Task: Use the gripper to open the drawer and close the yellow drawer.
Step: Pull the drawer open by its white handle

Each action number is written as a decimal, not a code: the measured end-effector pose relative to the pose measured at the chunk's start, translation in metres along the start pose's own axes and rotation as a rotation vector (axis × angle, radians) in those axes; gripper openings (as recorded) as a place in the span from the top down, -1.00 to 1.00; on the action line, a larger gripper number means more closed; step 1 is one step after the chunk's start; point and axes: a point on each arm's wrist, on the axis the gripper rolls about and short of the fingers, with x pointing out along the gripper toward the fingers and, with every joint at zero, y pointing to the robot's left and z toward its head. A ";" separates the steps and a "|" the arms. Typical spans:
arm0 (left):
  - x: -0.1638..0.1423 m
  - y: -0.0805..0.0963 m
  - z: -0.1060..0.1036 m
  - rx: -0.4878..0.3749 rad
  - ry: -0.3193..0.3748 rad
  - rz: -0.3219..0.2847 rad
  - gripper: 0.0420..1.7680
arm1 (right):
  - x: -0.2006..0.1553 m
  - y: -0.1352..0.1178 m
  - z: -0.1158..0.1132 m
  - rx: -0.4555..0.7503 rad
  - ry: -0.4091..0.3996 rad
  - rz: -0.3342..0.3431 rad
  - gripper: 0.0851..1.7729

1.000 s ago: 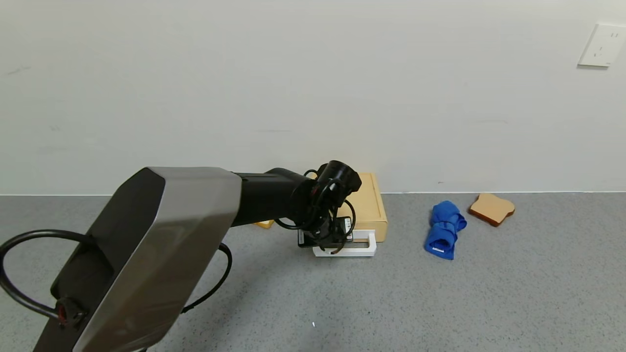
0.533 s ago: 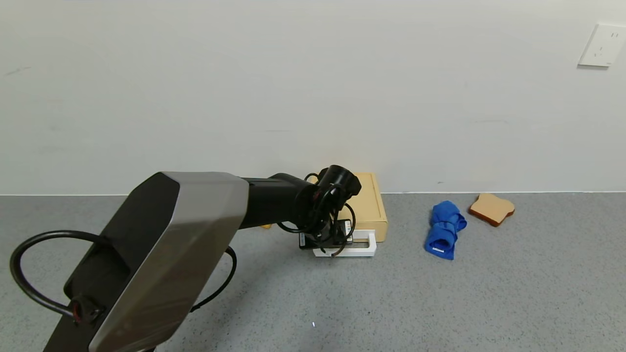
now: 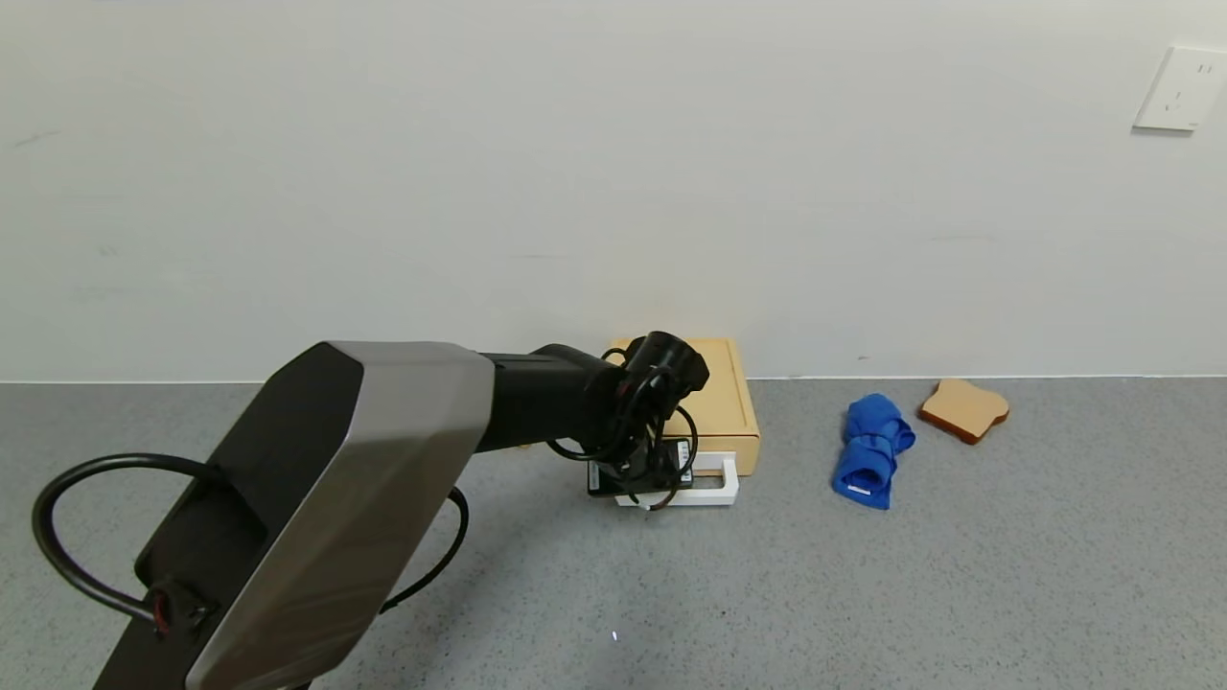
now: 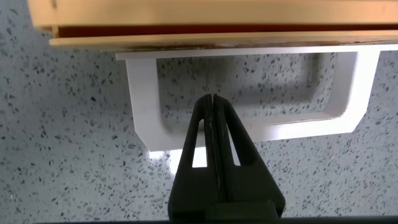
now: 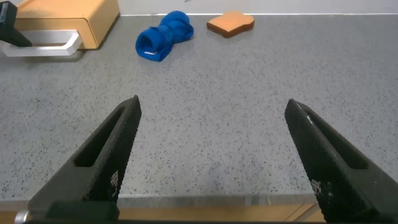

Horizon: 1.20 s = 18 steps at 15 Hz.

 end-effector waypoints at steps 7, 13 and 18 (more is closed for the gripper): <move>-0.009 -0.001 -0.010 0.014 0.115 -0.019 0.92 | 0.000 0.000 0.000 0.000 0.000 0.000 -0.91; -0.017 -0.004 -0.023 -0.026 0.187 0.015 0.92 | 0.000 0.000 0.000 0.000 0.000 0.000 -0.91; -0.025 -0.010 -0.034 -0.033 0.205 0.022 0.92 | 0.000 0.000 0.000 0.000 0.000 0.000 -0.91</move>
